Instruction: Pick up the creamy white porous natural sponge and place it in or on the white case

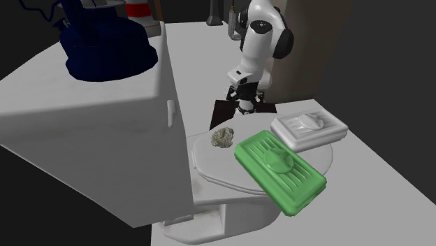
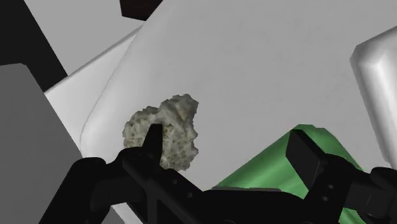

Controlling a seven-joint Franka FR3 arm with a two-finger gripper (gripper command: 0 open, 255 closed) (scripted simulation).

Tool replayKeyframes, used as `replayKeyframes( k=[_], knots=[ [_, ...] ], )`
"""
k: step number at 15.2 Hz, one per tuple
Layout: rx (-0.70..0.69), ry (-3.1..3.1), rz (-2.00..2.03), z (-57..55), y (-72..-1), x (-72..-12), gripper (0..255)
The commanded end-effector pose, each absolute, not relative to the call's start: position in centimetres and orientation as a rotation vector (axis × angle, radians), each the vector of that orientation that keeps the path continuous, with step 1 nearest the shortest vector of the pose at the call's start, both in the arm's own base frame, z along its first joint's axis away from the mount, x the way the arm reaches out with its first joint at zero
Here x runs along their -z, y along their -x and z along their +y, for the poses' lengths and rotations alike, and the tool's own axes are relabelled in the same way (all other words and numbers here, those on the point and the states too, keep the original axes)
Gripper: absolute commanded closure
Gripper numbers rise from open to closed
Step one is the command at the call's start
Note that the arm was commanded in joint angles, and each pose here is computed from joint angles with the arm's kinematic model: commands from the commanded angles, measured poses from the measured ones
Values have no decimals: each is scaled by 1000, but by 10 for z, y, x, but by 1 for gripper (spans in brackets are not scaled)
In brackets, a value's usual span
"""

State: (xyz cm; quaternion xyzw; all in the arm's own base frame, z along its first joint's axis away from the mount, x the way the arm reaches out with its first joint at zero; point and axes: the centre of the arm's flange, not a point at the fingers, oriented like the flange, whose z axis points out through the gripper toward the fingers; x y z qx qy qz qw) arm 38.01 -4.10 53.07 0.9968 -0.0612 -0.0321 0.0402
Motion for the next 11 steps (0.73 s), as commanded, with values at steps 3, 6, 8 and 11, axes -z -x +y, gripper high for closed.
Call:
replayKeyframes(
  k=[3,6,8,11],
  knots=[
    [208,-3023,-443,-71,-407,-486,0],
    [289,-2985,-629,-97,-422,-452,0],
    [304,-2976,-665,-102,-423,-441,0],
    [304,-2976,-665,-102,-420,-425,0]
  ],
)
